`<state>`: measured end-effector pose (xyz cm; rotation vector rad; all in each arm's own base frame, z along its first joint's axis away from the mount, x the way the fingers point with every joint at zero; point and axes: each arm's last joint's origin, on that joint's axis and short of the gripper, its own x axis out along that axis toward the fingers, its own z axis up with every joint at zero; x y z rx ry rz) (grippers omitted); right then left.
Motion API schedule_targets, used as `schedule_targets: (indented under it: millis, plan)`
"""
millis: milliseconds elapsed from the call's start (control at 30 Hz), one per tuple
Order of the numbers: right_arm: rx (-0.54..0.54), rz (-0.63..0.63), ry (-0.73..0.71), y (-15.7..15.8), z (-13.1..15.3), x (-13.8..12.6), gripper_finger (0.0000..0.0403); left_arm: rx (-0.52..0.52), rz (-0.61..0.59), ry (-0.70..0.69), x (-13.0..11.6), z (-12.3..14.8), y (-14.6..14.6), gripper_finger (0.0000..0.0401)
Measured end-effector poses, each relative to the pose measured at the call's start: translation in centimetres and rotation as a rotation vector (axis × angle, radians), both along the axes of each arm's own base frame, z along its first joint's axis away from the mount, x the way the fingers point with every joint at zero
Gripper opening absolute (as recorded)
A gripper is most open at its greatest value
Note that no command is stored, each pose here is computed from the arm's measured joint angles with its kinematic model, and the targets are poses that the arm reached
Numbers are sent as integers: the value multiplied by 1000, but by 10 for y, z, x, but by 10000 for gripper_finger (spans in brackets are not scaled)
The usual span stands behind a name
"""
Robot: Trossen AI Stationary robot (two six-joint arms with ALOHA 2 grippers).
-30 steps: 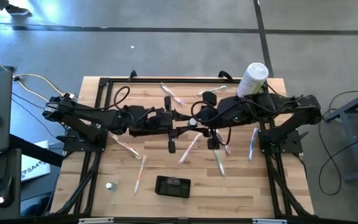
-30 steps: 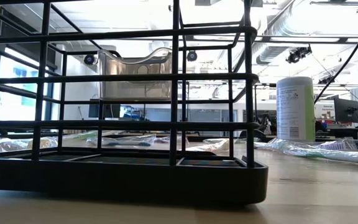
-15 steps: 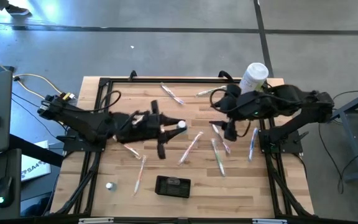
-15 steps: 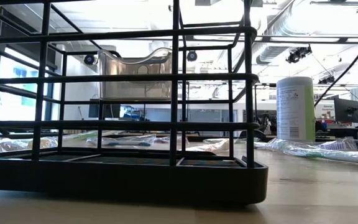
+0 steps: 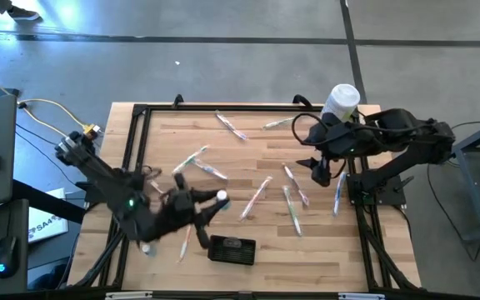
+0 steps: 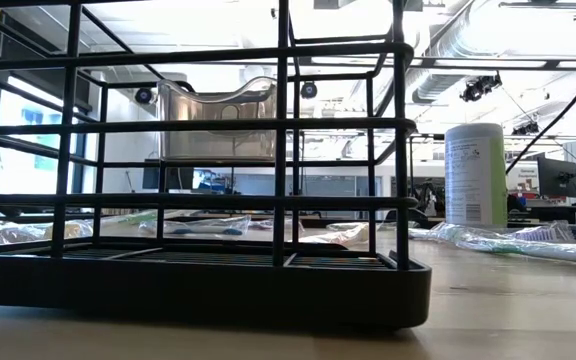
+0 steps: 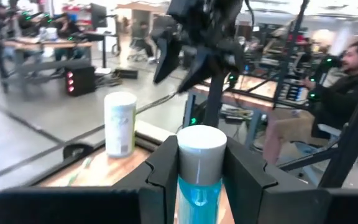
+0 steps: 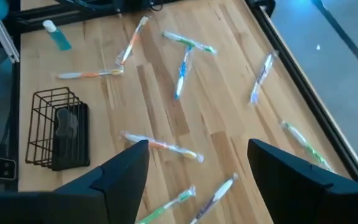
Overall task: Pick & Place toothbrushing station
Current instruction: Put the right blue mouthwash into the black wire organizer
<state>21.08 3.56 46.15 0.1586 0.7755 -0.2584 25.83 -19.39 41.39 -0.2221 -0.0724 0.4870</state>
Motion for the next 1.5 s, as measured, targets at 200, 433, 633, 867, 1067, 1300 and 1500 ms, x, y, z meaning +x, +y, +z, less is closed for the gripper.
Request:
schedule_targets:
  millis: [200, 433, 633, 867, 1067, 1300, 1500]
  plan:
    - [27, -37, 26, -1, -2, -5, 266, -38, 66, 8, 5, -34, -40, 91]
    - [65, -76, 27, -1, -2, -6, 266, -50, 139, -5, -5, -61, -73, 91]
    - [99, -112, 18, -1, -2, -6, 266, -104, 145, -47, -15, -69, -87, 91]
    - [158, -61, -100, 15, 4, 8, 266, -125, 131, -59, -20, -65, -89, 91]
    - [206, 73, -243, 51, 11, 22, 266, -132, 169, -66, -8, -50, -75, 91]
    - [204, 186, -275, 86, 5, 37, 266, -75, 35, -153, 11, -16, -51, 91]
    - [142, 176, -415, 99, 11, 49, 266, 43, -24, -299, 20, 5, -29, 91]
